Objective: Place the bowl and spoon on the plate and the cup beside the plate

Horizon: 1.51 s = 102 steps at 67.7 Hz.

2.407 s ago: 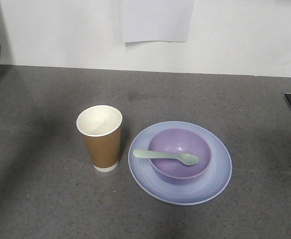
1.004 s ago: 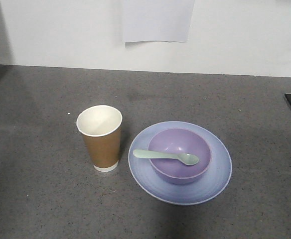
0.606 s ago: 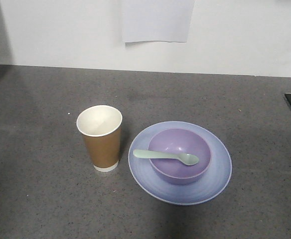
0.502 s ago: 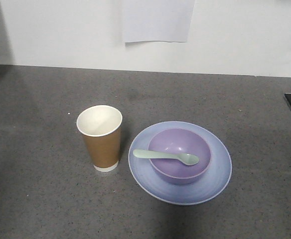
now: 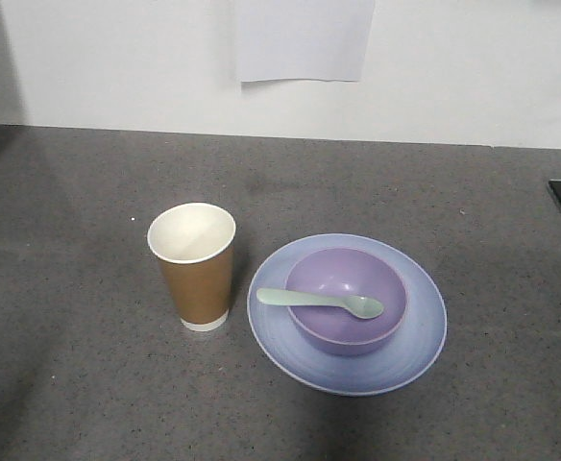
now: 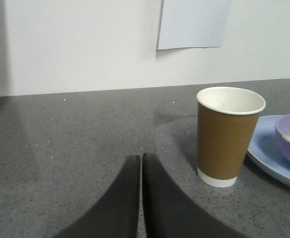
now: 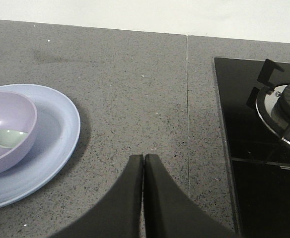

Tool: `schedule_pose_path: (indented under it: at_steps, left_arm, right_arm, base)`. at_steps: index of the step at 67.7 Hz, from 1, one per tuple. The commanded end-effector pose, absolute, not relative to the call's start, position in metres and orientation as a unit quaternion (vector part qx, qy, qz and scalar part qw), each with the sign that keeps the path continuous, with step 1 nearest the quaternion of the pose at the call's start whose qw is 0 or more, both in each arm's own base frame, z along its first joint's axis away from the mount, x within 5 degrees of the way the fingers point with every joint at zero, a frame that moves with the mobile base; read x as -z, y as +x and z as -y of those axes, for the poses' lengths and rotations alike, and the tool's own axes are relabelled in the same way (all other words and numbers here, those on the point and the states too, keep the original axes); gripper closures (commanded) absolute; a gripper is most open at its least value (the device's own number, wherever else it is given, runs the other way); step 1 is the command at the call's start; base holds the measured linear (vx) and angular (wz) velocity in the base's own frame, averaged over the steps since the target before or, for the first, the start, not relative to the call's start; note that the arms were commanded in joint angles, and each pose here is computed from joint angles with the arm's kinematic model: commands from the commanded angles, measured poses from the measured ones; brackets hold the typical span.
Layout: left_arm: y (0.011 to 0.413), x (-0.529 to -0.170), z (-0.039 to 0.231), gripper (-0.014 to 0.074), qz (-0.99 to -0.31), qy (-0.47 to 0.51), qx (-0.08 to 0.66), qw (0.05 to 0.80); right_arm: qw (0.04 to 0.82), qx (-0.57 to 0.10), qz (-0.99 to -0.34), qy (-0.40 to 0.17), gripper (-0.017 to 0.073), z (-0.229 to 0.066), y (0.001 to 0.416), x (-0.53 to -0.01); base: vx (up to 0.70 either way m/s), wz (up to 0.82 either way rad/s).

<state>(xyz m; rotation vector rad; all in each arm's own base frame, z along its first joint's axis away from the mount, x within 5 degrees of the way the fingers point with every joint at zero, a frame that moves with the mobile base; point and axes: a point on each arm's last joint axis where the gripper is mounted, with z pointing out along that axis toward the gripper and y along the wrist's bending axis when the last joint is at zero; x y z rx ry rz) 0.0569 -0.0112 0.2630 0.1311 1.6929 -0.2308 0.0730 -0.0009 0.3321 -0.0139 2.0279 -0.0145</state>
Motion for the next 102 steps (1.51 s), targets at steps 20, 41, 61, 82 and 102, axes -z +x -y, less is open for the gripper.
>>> schedule_pose_path:
  at_steps: [20,41,61,82,102]
  left_arm:
    - [0.054,-0.215,0.01,0.0601,-0.668,0.02,0.112,0.735]
    - [0.054,-0.212,0.008,0.0601,-0.672,0.019,0.091,0.735]
    - [0.054,-0.211,0.008,0.0601,-0.672,0.021,0.089,0.734]
    - [0.054,-0.211,0.008,0.0601,-0.674,0.02,0.089,0.733]
    - [0.054,-0.211,0.008,0.0601,-0.674,0.02,0.089,0.733]
  right_arm:
    - [0.565,0.013,-0.825,-0.009,0.057,0.002,0.076,-0.345]
    - [0.564,0.013,-0.825,-0.009,0.057,0.002,0.076,-0.345]
    - [0.564,0.013,-0.825,-0.009,0.057,0.002,0.076,-0.345]
    - [0.564,0.013,-0.825,-0.009,0.057,0.002,0.076,-0.345]
    - [0.564,0.013,-0.825,-0.009,0.057,0.002,0.076,-0.345]
  base:
    - [0.0,0.0]
    - [0.0,0.0]
    - [0.0,0.0]
    - [0.0,0.0]
    - [0.0,0.0]
